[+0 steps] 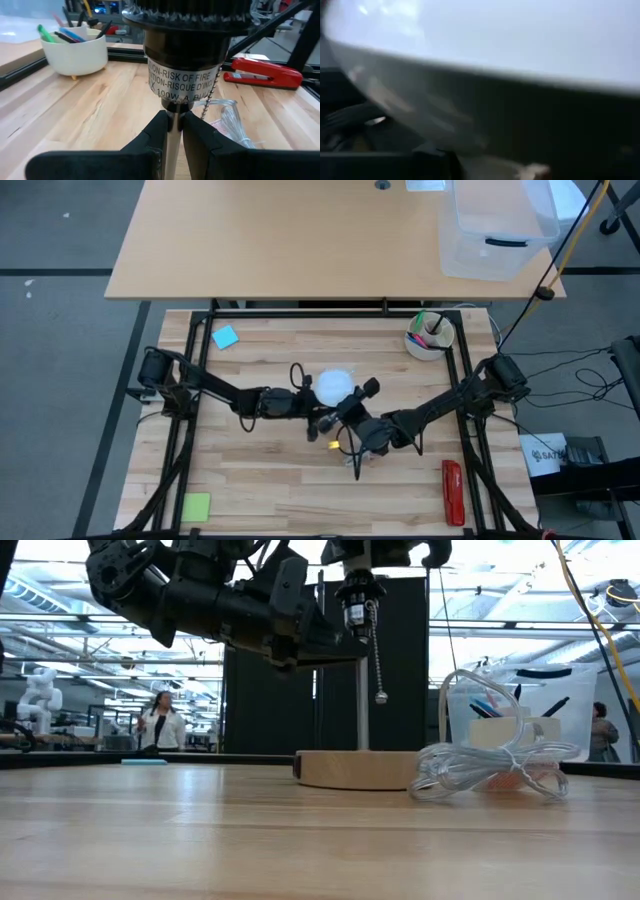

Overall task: Screw lightbulb
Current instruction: Remove the lightbulb from the lamp

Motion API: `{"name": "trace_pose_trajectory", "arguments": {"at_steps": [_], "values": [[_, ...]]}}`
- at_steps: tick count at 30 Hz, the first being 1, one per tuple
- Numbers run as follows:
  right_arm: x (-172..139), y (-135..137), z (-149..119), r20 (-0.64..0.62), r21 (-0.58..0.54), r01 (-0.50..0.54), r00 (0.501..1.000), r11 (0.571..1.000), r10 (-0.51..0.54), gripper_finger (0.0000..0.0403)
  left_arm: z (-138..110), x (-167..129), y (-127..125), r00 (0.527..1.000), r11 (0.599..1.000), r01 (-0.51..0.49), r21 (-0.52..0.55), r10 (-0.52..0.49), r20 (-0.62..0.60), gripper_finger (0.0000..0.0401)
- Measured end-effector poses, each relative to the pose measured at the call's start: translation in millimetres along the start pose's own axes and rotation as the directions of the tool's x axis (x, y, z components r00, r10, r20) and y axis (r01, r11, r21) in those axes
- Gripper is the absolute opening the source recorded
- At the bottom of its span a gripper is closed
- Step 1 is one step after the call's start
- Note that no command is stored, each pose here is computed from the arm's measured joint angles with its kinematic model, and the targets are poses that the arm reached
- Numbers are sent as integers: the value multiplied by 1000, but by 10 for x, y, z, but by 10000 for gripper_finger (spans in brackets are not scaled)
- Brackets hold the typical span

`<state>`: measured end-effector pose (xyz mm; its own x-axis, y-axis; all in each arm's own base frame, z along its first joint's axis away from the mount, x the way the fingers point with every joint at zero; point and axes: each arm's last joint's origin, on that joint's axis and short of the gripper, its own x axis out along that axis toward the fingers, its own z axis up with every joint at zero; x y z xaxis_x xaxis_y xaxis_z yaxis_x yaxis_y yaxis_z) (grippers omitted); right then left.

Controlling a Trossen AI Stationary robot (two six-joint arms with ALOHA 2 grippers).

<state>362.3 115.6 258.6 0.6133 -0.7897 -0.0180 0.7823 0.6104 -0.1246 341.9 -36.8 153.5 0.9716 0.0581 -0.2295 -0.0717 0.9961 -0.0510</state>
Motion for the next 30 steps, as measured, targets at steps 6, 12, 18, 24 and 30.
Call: {"name": "trace_pose_trajectory", "arguments": {"at_steps": [6,12,18,24,30], "values": [[-36,14,32,8,-45,-87,996,995,87,159,-23,-1,-23,996,996,87,32,-86,-35,48],[-96,2,80,7,-80,-152,988,985,153,155,-18,-1,-46,983,981,180,72,-178,-41,48],[-184,-82,114,-9,-103,-295,955,950,296,158,-18,-5,-79,955,950,295,105,-292,-47,48],[-197,-231,152,-67,-107,-451,893,886,446,165,-14,-12,-102,926,915,377,144,-374,-49,48],[-119,-376,165,-78,-139,-601,799,787,597,157,-20,-16,-99,911,900,411,143,-408,-55,47]]}}
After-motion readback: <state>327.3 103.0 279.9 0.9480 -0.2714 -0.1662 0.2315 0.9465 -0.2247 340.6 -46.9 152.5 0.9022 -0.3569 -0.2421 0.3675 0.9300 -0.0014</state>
